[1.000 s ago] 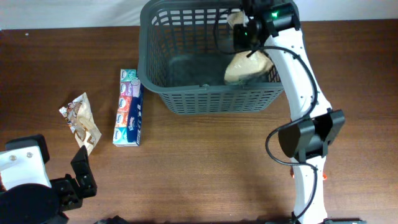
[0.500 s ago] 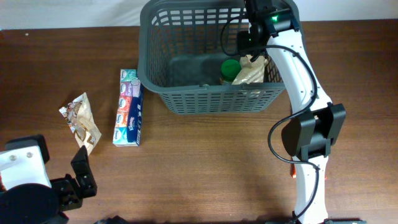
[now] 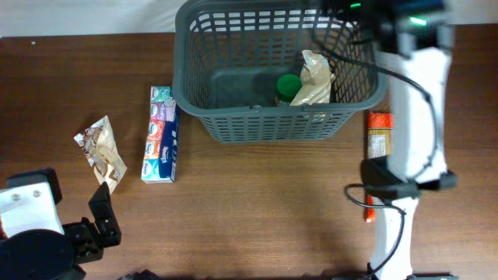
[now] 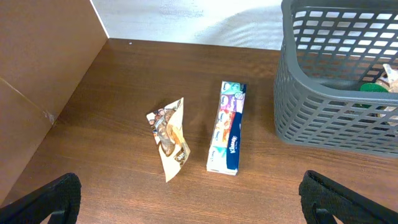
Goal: Pack container
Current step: 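Open the right gripper and withdraw it to the right, then lower the right gripper onto the orange pasta packet and grasp it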
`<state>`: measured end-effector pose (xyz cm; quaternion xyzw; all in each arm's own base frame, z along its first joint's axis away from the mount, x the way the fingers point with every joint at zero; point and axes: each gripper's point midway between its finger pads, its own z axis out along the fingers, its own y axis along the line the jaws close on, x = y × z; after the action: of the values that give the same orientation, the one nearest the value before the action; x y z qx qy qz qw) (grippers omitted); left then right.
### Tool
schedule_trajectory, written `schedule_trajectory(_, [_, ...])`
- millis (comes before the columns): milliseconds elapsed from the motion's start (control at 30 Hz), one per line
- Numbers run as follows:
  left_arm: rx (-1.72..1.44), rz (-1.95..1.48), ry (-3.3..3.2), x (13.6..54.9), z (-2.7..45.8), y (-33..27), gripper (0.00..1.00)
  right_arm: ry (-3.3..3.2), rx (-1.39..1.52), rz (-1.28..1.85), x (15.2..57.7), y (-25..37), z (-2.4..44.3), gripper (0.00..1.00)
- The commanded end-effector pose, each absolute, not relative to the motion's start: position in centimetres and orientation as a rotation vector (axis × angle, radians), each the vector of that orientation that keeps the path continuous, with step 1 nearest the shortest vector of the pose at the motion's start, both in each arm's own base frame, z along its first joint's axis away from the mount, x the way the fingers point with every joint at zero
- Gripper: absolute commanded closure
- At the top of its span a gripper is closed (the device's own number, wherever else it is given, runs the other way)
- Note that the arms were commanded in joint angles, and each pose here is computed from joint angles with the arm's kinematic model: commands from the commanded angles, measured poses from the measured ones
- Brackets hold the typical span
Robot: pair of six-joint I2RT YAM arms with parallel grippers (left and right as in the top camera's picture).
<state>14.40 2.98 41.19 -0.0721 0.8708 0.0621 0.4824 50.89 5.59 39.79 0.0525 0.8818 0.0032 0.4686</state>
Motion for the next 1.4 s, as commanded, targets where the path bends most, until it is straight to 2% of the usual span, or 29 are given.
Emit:
schedule_trajectory(0, [-0.166, 0.162, 2.128, 14.4, 41.1, 3.0, 0.00, 2.120, 0.259, -0.133, 47.6, -1.4, 42.7, 0.01])
schedule_trajectory(200, [-0.166, 0.162, 2.128, 14.4, 41.1, 3.0, 0.00, 2.264, 0.449, -0.224, 43.1, -9.2, 40.1, 0.01])
schedule_trajectory(400, [-0.166, 0.162, 2.128, 14.4, 41.1, 3.0, 0.01, 2.393, 0.375, 0.004, 43.1, -9.2, 37.4, 0.01])
schedule_trajectory(533, [-0.166, 0.162, 2.128, 14.4, 41.1, 3.0, 0.00, 2.528, 0.344, -0.047, 42.3, -10.0, 34.4, 0.01])
schedule_trajectory(667, [-0.166, 0.162, 2.128, 14.4, 41.1, 3.0, 0.00, 2.652, 0.367, -0.166, 39.2, -11.0, 32.4, 0.01])
schedule_trajectory(833, [-0.166, 0.162, 2.128, 14.4, 41.1, 3.0, 0.00, 2.749, 0.376, -0.140, 34.4, -9.8, 31.2, 0.01])
schedule_trajectory(1000, [-0.166, 0.162, 2.128, 14.4, 41.1, 3.0, 0.00, 2.802, 0.411, -0.139, 31.5, -9.8, 29.8, 0.01])
schedule_trajectory(1167, [-0.166, 0.162, 2.128, 14.4, 41.1, 3.0, 0.00, 2.912, 0.411, -0.061, 30.6, -9.1, 26.1, 0.01])
schedule_trajectory(1367, [-0.166, 0.162, 2.128, 14.4, 41.1, 3.0, 0.00, 2.997, 0.269, 0.093, 31.3, -7.5, 20.4, 0.01])
